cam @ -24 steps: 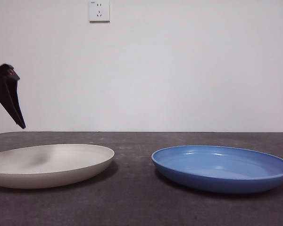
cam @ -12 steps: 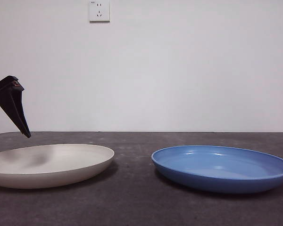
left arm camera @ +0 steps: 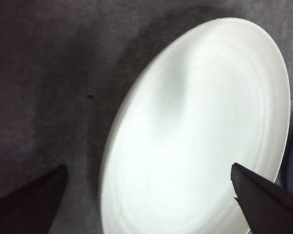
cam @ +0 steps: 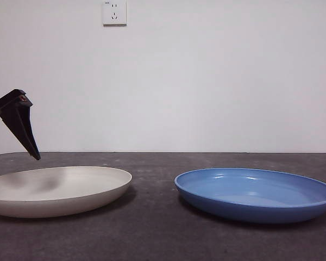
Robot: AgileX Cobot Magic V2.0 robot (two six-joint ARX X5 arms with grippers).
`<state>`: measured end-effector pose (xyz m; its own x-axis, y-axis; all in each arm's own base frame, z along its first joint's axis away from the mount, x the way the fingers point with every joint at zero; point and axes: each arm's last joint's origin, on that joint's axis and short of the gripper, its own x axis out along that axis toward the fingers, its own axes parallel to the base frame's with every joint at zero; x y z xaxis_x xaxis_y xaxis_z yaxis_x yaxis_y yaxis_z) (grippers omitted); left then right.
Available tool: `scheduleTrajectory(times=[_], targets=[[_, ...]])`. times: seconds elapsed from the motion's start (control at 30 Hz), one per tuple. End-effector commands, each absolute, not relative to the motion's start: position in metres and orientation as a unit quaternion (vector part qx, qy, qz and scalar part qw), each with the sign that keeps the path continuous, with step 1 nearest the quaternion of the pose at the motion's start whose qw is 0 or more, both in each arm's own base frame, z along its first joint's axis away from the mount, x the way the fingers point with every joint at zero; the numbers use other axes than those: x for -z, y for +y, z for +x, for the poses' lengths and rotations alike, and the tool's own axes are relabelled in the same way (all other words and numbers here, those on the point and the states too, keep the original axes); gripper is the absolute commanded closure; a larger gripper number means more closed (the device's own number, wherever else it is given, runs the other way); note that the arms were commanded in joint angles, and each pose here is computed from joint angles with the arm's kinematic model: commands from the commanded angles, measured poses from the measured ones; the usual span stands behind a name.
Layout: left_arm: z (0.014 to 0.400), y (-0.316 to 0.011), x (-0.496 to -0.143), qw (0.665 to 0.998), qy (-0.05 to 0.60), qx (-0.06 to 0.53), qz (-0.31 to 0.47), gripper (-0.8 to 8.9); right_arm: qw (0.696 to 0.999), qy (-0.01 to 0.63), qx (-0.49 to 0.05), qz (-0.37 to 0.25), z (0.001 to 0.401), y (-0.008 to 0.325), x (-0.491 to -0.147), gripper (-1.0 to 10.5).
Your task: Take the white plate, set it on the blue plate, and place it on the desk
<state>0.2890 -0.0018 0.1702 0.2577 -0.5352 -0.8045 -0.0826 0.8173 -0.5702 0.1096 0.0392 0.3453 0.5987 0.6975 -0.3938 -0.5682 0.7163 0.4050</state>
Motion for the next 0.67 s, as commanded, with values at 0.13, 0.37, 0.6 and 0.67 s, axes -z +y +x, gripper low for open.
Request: scheduleTrajectory(times=[0.13, 0.37, 0.6, 0.67], targets=[[0.293, -0.003, -0.165, 0.743, 0.598, 0.150, -0.259, 4.90, 0.889, 0.258, -0.361, 0.111, 0.110, 0.040, -0.351, 3.4], [0.292, -0.001, -0.161, 0.744, 0.610, 0.121, -0.242, 6.76, 0.889, 0.258, -0.361, 0.111, 0.110, 0.040, -0.351, 3.4], [0.294, -0.001, -0.145, 0.727, 0.633, 0.112, -0.241, 7.91, 0.889, 0.258, -0.361, 0.111, 0.110, 0.040, -0.351, 3.4], [0.295, -0.001, -0.140, 0.721, 0.640, 0.110, -0.241, 8.07, 0.889, 0.258, -0.361, 0.111, 0.110, 0.040, -0.351, 3.4]])
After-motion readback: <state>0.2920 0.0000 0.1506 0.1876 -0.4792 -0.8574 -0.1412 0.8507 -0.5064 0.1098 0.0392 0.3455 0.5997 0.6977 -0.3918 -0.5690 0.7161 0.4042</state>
